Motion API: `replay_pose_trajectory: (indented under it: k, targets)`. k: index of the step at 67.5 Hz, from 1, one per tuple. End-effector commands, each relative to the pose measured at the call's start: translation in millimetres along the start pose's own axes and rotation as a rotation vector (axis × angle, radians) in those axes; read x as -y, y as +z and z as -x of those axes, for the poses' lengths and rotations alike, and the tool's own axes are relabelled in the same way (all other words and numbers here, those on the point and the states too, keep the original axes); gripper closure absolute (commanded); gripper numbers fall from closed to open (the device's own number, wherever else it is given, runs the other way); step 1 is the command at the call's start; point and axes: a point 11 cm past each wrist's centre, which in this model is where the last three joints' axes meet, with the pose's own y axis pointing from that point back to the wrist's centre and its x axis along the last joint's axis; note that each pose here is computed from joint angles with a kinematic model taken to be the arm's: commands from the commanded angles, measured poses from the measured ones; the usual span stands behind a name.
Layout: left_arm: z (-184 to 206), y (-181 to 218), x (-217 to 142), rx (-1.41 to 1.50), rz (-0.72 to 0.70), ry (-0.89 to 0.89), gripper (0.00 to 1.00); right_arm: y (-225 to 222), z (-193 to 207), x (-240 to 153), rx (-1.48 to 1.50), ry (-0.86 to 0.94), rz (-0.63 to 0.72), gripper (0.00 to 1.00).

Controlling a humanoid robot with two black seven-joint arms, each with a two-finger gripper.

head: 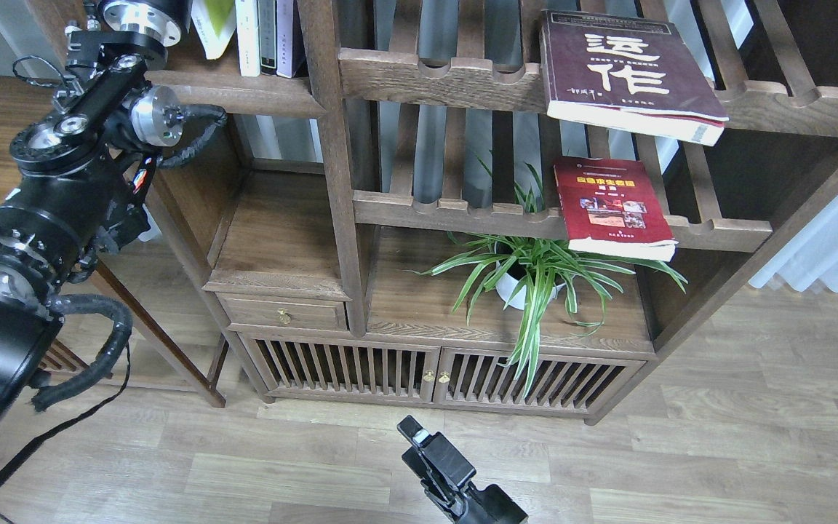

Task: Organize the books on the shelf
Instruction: 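Push the yellow-green book deeper into the top shelf with the left gripper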

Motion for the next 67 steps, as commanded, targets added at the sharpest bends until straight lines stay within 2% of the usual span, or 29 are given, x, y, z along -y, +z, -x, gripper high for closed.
replay_pose_trajectory:
  k: [1,5,20,31,34,40,44,55,64,67]
  targets:
    - [4.0,1.9,1.0,0.004,0.004,-0.02,0.52,0.1,-0.1,-0.2,0.0,0.0,0.0,0.02]
    - [4.9,2.0,1.0,0.005,0.004,-0.024,0.66,0.1,-0.1,-0.2,0.0,0.0,0.0,0.02]
    - [9.2,-0.4,-0.5,0.02,-0.003,-0.075,0.93,0.0,-0.1,-0.2,0.002,0.0,-0.001,0.02]
    - [10.5,-0.7,-1.0,0.014,-0.007,-0.115,0.97,0.0,-0.1,-0.2,0.002,0.0,-0.001,0.02]
    - [10.8,0.0,-0.6,0.014,-0.005,-0.116,0.95,0.1,-0.1,-0.2,0.0,0.0,0.0,0.02]
    - [7.7,0.8,-0.2,0.02,-0.004,-0.107,0.83,0.1,-0.1,-0.2,0.0,0.0,0.0,0.02]
    - [4.5,1.0,-0.2,0.021,-0.003,-0.095,0.67,0.1,-0.1,-0.2,0.0,0.0,0.0,0.02]
    - [3.4,0.6,-0.4,0.017,-0.004,-0.09,0.64,1.1,-0.7,-0.4,-0.001,0.002,0.004,0.02]
    - [3.1,1.1,-0.2,0.018,-0.002,-0.086,0.44,2.1,-0.8,-0.5,0.0,0.002,0.007,0.02]
    - [4.0,0.4,-0.4,0.016,-0.003,-0.084,0.41,2.3,-1.5,-1.1,0.0,0.005,0.006,0.02]
